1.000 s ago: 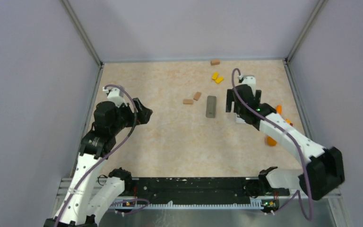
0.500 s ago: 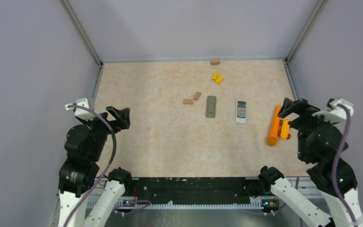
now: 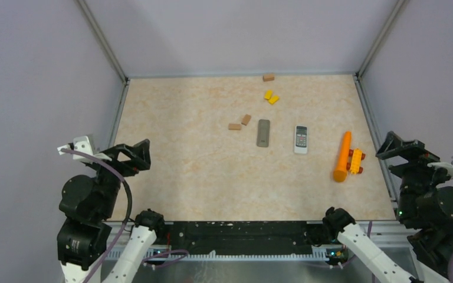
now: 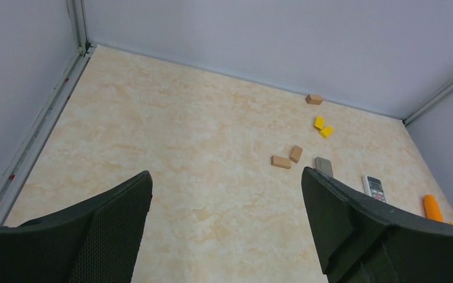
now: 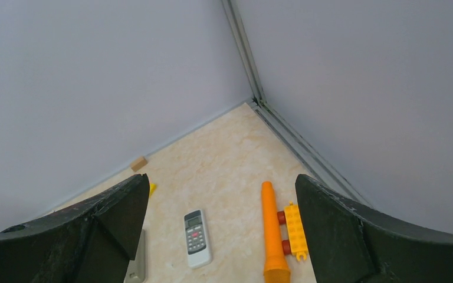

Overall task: Load the batteries into the remote control
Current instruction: Reset both arms

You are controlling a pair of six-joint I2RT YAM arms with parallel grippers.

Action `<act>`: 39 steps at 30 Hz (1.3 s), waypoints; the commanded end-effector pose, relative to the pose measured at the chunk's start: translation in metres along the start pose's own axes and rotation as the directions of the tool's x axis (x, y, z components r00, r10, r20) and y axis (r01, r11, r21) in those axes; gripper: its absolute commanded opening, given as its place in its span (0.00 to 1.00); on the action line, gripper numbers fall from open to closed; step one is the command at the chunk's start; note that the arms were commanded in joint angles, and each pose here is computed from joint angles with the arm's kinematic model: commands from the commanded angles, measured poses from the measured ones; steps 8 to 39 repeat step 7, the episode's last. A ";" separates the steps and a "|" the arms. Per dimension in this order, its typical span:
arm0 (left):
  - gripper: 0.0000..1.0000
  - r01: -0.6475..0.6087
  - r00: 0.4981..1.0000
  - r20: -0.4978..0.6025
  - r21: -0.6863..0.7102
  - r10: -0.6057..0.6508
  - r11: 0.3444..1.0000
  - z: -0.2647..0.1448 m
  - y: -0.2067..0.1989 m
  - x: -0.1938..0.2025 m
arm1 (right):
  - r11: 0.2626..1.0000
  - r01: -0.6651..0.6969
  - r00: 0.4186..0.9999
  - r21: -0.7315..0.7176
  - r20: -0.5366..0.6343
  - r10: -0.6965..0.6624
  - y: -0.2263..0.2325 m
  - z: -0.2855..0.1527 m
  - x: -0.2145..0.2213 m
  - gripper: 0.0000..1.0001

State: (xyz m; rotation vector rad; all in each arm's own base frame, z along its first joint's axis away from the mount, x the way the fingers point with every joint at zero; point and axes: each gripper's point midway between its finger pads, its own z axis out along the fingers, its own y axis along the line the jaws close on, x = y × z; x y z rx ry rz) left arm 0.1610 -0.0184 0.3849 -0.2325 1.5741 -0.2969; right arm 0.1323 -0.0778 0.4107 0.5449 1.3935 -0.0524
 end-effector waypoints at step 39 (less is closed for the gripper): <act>0.99 -0.024 1.000 0.019 0.018 0.023 1.000 -0.009 -0.002 -0.007 | 0.998 -0.054 0.998 0.007 0.041 0.054 -0.008 -0.006 -0.010 0.96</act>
